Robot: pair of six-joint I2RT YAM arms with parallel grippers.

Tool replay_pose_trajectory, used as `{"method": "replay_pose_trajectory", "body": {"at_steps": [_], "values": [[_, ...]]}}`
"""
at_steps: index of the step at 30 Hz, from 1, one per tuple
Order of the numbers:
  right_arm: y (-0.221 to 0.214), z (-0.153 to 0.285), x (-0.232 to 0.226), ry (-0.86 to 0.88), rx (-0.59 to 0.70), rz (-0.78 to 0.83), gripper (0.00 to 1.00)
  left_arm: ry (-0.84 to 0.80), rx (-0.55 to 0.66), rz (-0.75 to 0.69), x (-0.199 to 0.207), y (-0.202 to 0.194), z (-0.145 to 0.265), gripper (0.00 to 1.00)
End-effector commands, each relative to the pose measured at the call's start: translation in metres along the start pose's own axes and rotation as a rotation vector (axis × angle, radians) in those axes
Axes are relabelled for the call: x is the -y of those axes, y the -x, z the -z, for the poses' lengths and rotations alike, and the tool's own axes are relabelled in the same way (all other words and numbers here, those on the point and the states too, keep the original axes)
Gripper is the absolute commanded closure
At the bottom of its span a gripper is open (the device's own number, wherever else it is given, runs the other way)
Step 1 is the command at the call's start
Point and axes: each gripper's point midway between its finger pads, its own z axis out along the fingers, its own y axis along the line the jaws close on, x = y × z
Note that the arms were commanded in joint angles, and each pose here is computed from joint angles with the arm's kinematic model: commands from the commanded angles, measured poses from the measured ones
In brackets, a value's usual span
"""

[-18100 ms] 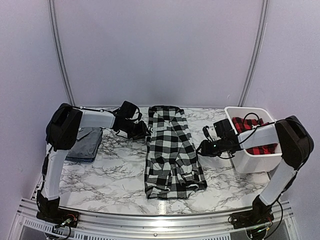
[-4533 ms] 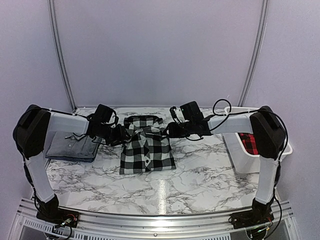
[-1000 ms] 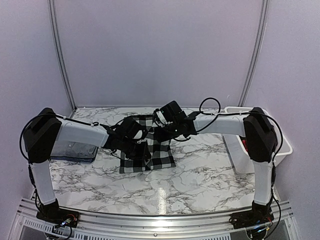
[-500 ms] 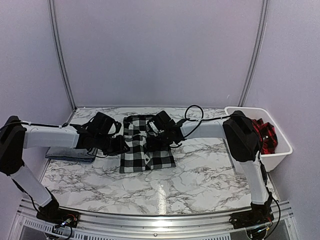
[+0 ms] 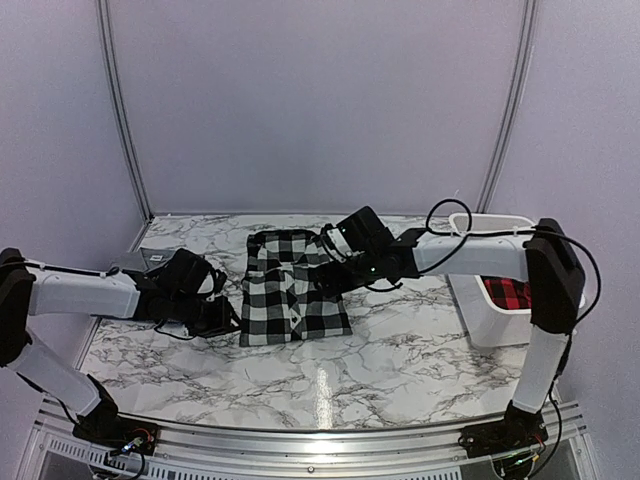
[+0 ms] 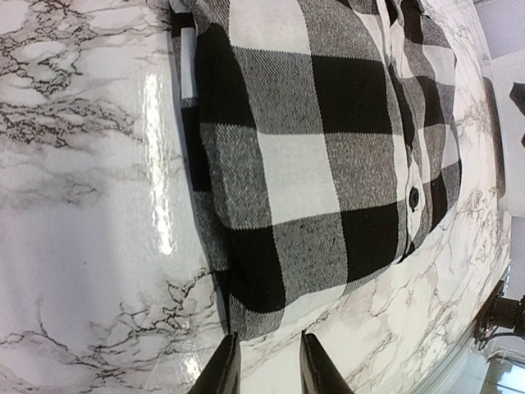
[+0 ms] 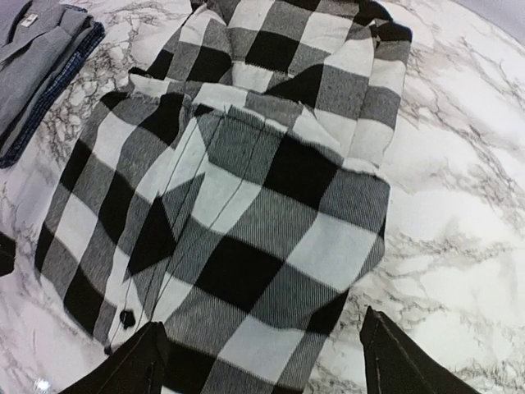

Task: Fold and stack the long sleeve shirts
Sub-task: Smooth out the 2/3-rectangle-folded shirt at the center of the board, then pick up the 2/3-rectangle-folded shirt from the center of the board.

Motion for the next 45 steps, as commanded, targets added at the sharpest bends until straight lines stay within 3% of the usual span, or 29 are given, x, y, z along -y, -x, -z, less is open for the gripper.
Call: {"method": "replay_pose_trajectory", "body": {"at_steps": [1,10,17,30,36,45], "values": [[-0.026,0.017,-0.003,0.063,-0.008,-0.062,0.24,-0.036,-0.014,-0.014,0.001,-0.011,0.01,0.72],[-0.091,0.03,-0.003,0.152,-0.079,-0.103,0.45,-0.035,-0.033,-0.056,-0.005,-0.035,0.01,0.72],[-0.112,0.024,-0.001,0.15,-0.11,-0.034,0.62,0.036,-0.005,-0.11,-0.014,-0.035,0.002,0.73],[-0.136,0.006,0.005,0.075,-0.146,0.098,0.69,0.139,-0.028,-0.219,-0.013,-0.041,-0.025,0.76],[-0.138,-0.001,0.007,0.058,-0.147,0.128,0.71,0.255,-0.017,-0.244,-0.032,-0.037,-0.024,0.74],[-0.14,-0.009,0.002,0.061,-0.161,0.147,0.79,0.262,-0.053,-0.306,-0.027,-0.046,-0.031,0.68]]}}
